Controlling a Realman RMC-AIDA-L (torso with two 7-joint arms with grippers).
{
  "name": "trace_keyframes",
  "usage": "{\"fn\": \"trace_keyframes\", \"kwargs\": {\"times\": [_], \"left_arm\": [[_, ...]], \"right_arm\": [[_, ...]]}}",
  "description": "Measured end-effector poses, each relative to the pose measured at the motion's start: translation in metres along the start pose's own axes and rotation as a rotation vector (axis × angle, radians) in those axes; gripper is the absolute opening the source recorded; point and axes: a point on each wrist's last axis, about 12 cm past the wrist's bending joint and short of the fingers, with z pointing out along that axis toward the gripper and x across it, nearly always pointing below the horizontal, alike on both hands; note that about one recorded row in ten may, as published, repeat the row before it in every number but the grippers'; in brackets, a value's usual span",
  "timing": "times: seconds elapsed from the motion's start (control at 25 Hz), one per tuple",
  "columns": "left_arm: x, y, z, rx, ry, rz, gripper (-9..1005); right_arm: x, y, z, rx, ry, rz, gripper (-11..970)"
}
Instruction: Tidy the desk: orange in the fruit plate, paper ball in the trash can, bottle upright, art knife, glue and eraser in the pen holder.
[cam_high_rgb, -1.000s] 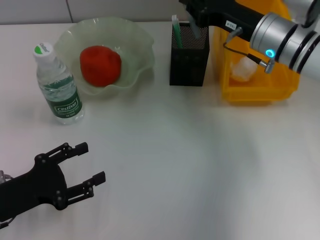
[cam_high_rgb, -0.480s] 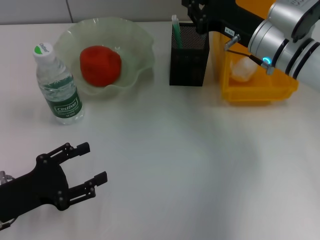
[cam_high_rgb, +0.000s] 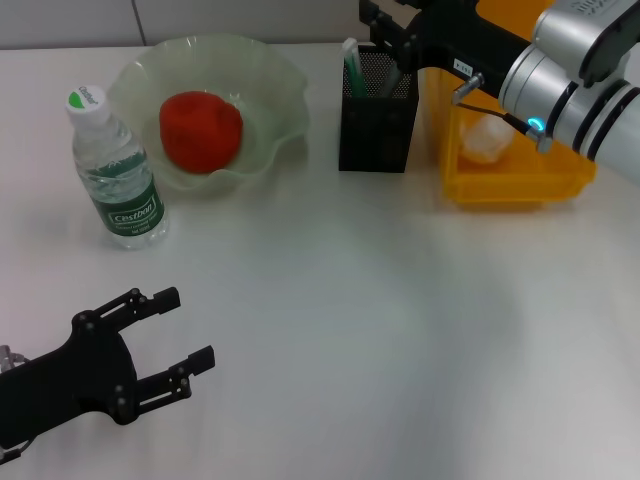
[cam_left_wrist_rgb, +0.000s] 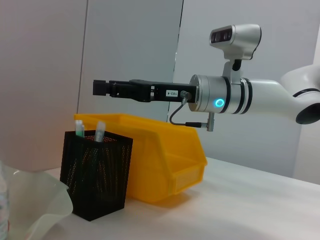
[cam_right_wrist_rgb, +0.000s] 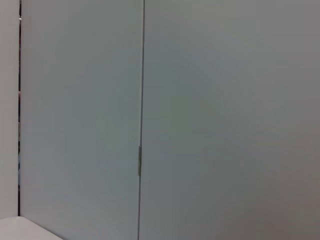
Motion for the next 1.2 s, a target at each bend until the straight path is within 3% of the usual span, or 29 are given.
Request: {"fn": "trace_keyframes", "kwargs": {"times": [0.44,0.64,0.76,0.96,1.2], "left_arm": [[0.000,-0.001,0.000,0.004,-0.004,-0.001,799],[-0.001,-0.001,-0.002,0.010,-0.008,0.001,799],[-0.002,0.000,-0.001,0.012,-0.009,0.003,800],[-0.004,-0.001,0.004,0.036,-0.017,0.007,799],[-0.011,-0.002,0.010,0.095,-0.047,0.021,800]], "right_arm": [[-0.002,0.001,-0.004,-0.013,-0.043,0.038,655],[-0.009,-0.005,-0.018,-0.041,-0.118,0.177,811],[-0.012,-0.006,-0.028,-0.074,-0.159,0.229,811],[-0.012,0.004,-0.069,-0.234,-0.238,0.335,811],[0.007,0.022,-0.114,-0.395,-0.168,0.351,811]]}}
